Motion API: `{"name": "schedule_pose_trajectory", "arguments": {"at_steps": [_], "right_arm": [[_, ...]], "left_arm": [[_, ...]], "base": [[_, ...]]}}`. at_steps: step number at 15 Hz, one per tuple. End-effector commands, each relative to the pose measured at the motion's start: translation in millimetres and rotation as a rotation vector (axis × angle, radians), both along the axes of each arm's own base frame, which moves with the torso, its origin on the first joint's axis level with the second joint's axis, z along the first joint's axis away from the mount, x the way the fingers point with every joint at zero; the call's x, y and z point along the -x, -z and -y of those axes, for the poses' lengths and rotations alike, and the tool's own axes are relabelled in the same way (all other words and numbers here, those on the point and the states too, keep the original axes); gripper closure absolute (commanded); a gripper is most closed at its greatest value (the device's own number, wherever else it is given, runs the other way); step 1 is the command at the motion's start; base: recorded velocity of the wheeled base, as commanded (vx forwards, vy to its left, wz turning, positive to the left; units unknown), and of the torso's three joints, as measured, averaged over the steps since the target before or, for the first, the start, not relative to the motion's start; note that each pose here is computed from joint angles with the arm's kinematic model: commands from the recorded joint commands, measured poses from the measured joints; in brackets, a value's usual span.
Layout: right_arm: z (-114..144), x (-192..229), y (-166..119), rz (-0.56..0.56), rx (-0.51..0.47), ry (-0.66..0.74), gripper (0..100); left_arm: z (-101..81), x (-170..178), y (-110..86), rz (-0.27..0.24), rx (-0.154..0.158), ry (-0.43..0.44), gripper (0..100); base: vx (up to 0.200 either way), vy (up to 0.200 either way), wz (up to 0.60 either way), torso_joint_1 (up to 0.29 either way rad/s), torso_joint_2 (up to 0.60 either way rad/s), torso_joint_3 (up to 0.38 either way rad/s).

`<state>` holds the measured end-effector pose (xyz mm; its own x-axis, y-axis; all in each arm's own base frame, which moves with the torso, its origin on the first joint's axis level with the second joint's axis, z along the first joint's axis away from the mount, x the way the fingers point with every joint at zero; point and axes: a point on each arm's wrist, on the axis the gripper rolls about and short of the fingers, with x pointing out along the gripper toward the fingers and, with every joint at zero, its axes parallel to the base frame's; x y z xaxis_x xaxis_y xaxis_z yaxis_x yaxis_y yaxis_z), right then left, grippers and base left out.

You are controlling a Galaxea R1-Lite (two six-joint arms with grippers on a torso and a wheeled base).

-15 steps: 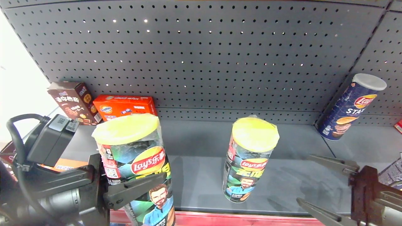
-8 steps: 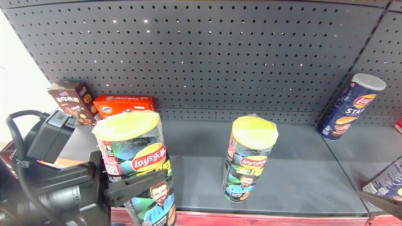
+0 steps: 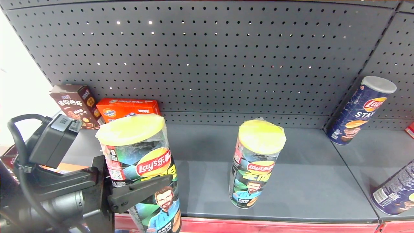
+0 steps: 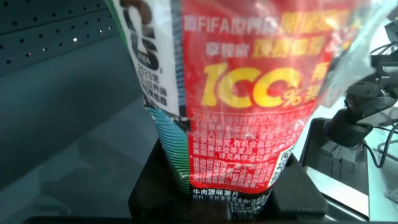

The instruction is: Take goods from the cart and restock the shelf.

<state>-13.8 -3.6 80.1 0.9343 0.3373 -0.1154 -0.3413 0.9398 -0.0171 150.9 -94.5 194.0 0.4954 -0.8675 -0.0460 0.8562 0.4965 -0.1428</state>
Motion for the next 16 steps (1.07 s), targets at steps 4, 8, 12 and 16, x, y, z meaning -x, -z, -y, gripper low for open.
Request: {"name": "schedule_pose_trajectory", "arguments": {"at_steps": [4, 8, 12, 16], "right_arm": [[3.3, 7.9, 5.4, 0.098, -0.047, 0.037, 0], [3.3, 8.0, 5.0, 0.1, -0.047, 0.037, 0], [3.3, 8.0, 5.0, 0.1, -0.047, 0.037, 0], [3.3, 8.0, 5.0, 0.1, -0.047, 0.037, 0]], "left_arm": [[1.7, -1.9, 2.0, -0.001, -0.009, 0.006, 100], [3.3, -3.1, -1.9, 0.027, -0.013, 0.013, 100], [6.7, -11.8, -10.1, 0.054, -0.009, 0.007, 100], [16.3, -24.1, -4.3, 0.031, -0.028, 0.022, 100]], "base": [[0.0, 0.0, 0.0, 0.0, 0.0, 0.0], [0.0, 0.0, 0.0, 0.0, 0.0, 0.0], [0.0, 0.0, 0.0, 0.0, 0.0, 0.0], [0.0, 0.0, 0.0, 0.0, 0.0, 0.0]]}}
